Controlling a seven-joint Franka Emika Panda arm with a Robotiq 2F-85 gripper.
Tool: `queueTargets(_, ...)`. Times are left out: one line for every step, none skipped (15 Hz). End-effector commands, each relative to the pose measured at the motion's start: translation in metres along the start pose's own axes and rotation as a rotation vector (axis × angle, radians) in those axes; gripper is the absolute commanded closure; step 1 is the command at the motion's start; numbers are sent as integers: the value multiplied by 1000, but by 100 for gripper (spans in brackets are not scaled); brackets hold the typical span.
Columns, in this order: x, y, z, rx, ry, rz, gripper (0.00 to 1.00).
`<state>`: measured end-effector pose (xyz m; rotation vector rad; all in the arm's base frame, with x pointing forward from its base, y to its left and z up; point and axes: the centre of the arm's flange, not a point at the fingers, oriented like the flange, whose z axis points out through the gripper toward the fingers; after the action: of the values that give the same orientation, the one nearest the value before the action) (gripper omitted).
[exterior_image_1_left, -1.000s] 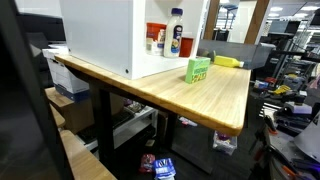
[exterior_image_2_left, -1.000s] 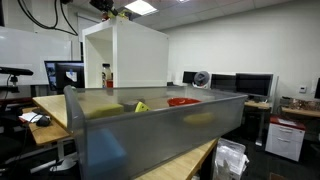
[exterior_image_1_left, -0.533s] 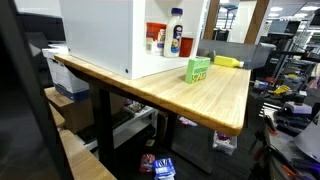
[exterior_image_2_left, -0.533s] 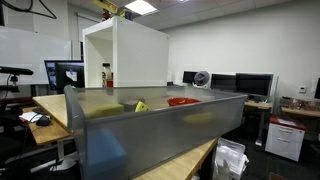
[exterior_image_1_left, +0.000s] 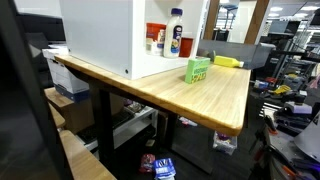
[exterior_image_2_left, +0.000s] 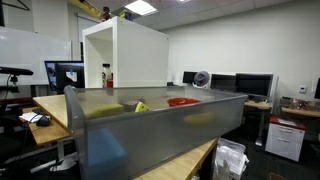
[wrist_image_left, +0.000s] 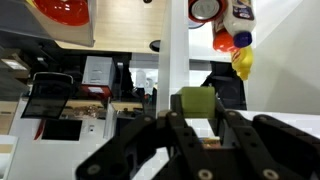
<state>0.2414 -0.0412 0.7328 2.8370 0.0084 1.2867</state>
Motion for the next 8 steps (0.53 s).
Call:
queueTargets(-5,-15,20,51,-74,-62,93)
queueTargets(-7,-21,27,57,-91,-75,93)
queueTargets(-7,-27,34,66,-99,-91,93)
queueTargets(-8,-33,40,78,-108,-104,93)
queueTargets(-8,-38,46,77,-108,-113,93)
queueTargets(-8,-44,53,87,-120,-121,93)
queueTargets(-9,-48,58,86,-126,-129,93)
queueTargets(-9,-54,68,87,-137,-131,93)
